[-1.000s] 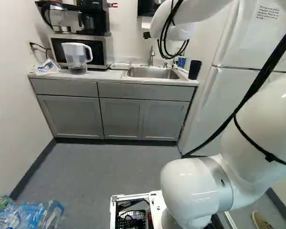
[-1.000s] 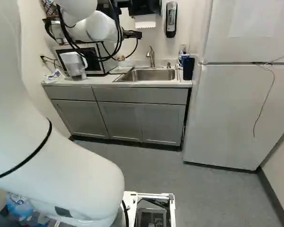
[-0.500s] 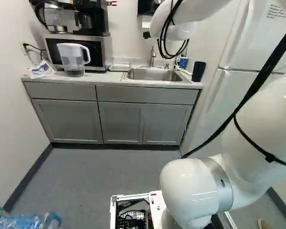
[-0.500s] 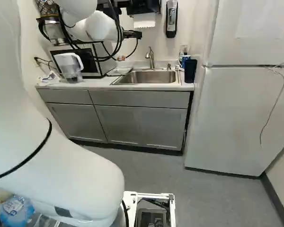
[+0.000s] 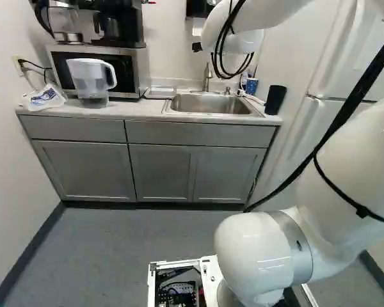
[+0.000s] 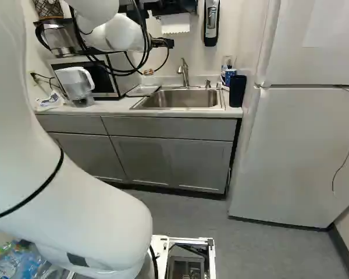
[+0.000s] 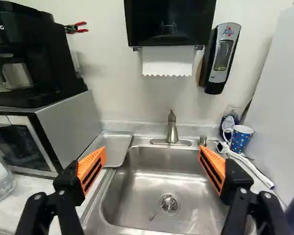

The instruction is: Rinse the cup and place it in the tray

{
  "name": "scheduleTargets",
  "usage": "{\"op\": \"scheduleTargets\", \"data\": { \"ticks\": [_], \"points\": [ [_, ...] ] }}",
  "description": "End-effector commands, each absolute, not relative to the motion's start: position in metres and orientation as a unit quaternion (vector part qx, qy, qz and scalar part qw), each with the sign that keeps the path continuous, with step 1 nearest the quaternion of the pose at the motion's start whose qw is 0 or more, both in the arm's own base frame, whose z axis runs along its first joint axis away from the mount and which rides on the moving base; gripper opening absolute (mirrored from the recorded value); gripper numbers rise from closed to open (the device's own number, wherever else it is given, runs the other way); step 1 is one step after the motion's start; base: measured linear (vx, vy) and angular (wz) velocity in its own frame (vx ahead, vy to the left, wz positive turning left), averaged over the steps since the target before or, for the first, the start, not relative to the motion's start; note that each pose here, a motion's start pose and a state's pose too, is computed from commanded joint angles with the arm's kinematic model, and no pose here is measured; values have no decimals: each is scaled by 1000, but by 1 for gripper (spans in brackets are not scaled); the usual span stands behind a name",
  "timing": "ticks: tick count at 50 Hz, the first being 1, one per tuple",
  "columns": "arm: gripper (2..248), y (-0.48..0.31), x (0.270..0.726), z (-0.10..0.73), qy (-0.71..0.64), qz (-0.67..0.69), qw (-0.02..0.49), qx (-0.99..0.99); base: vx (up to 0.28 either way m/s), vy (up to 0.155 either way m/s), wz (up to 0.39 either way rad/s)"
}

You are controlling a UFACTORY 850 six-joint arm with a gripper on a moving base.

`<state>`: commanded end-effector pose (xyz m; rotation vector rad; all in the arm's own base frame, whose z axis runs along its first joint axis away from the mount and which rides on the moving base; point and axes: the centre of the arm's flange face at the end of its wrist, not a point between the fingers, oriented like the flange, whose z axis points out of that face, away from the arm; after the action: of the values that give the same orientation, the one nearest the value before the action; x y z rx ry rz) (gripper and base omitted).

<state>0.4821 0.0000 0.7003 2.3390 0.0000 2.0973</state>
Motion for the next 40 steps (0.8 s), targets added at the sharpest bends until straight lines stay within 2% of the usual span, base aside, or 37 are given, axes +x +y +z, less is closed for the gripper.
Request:
{"op": "scheduleTargets", "data": {
  "ticks": [24, 40],
  "points": [
    [247, 0, 482, 700, 0, 668, 0, 745, 121, 4, -12],
    [247, 0, 482, 700, 0, 668, 0, 745, 112, 4, -166]
  ]
}}
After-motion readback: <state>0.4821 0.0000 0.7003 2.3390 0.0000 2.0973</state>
